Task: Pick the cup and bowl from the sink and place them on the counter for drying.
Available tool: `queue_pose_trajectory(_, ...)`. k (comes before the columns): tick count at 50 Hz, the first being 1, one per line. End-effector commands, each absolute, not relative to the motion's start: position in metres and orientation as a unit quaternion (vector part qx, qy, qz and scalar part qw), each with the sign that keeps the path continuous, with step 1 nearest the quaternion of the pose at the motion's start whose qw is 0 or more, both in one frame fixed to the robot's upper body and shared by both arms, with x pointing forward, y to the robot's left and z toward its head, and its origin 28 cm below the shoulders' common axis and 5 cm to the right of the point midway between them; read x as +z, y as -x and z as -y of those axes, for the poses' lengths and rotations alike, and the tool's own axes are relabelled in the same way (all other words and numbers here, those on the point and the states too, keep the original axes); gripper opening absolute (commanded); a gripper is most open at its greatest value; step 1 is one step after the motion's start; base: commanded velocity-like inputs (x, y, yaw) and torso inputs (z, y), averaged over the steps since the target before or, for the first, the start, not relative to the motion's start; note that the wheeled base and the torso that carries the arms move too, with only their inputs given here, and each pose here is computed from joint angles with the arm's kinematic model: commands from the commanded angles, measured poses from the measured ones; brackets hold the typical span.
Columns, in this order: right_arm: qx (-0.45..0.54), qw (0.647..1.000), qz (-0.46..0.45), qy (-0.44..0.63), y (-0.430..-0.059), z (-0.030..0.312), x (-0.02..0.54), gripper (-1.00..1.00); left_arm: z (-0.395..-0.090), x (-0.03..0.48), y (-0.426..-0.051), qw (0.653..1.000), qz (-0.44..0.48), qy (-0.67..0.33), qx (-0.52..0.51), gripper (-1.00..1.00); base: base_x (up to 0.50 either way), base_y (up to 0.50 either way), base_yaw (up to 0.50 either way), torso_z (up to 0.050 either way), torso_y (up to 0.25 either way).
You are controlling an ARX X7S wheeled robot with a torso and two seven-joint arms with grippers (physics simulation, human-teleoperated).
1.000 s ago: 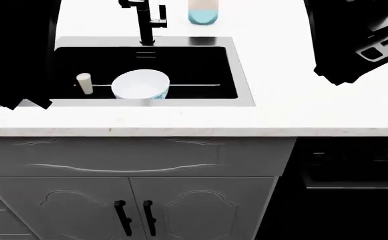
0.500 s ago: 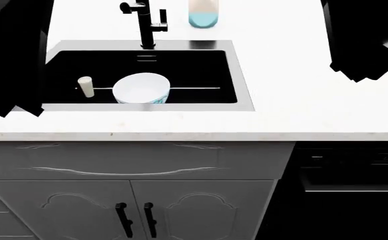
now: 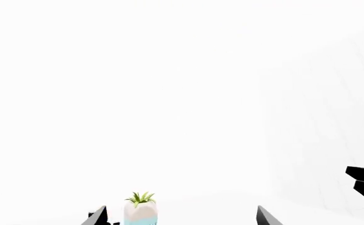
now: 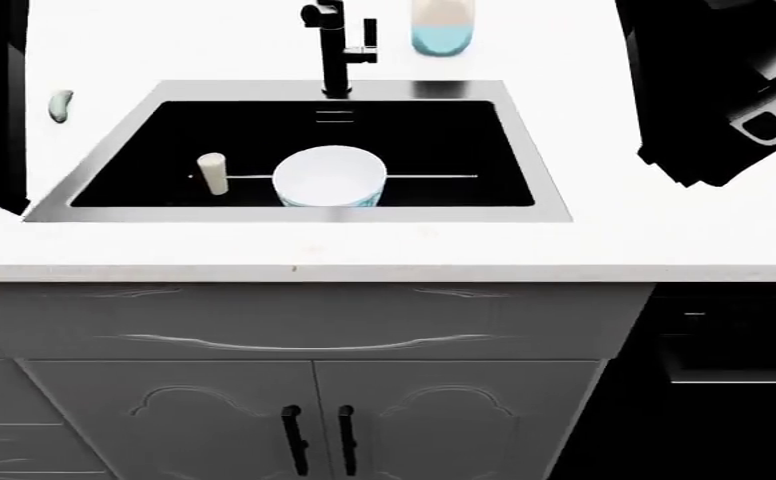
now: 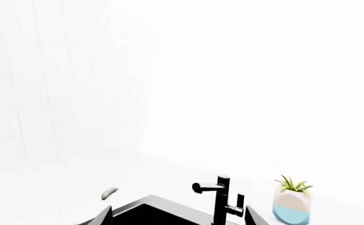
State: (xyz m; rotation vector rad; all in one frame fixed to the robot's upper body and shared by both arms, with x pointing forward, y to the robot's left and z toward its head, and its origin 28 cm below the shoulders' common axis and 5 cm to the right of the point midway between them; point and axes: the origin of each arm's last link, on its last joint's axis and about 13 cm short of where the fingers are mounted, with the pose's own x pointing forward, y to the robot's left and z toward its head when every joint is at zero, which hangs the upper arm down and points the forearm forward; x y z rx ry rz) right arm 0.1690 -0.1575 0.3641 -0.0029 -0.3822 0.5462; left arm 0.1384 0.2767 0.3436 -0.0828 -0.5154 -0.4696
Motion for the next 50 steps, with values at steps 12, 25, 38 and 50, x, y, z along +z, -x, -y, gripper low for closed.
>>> queue_pose_trajectory(12,0.267,0.945,0.190,-0.004,-0.1733,0.1551,0.3573,1.00,-0.2808,0.3403,-0.1392,0.940,0.264,0.042,-0.211,1.00,0.00,0.50,0.00,0.000,0.000)
queue_pose_trajectory(25,0.261,0.946,0.190,-0.008,-0.1786,0.1528,0.3535,1.00,-0.2774,0.3386,-0.1408,0.939,0.260,0.039,-0.221,1.00,0.01,0.50,0.00,0.000,0.000)
queue_pose_trajectory(38,0.266,0.945,0.192,-0.016,-0.1790,0.1511,0.3522,1.00,-0.2772,0.3394,-0.1398,0.938,0.263,0.041,-0.222,1.00,0.20,0.44,0.00,0.000,0.000)
queue_pose_trajectory(50,0.269,0.943,0.194,-0.015,-0.1785,0.1502,0.3521,1.00,-0.2774,0.3399,-0.1390,0.937,0.266,0.042,-0.221,1.00,0.35,0.40,0.00,0.000,0.000)
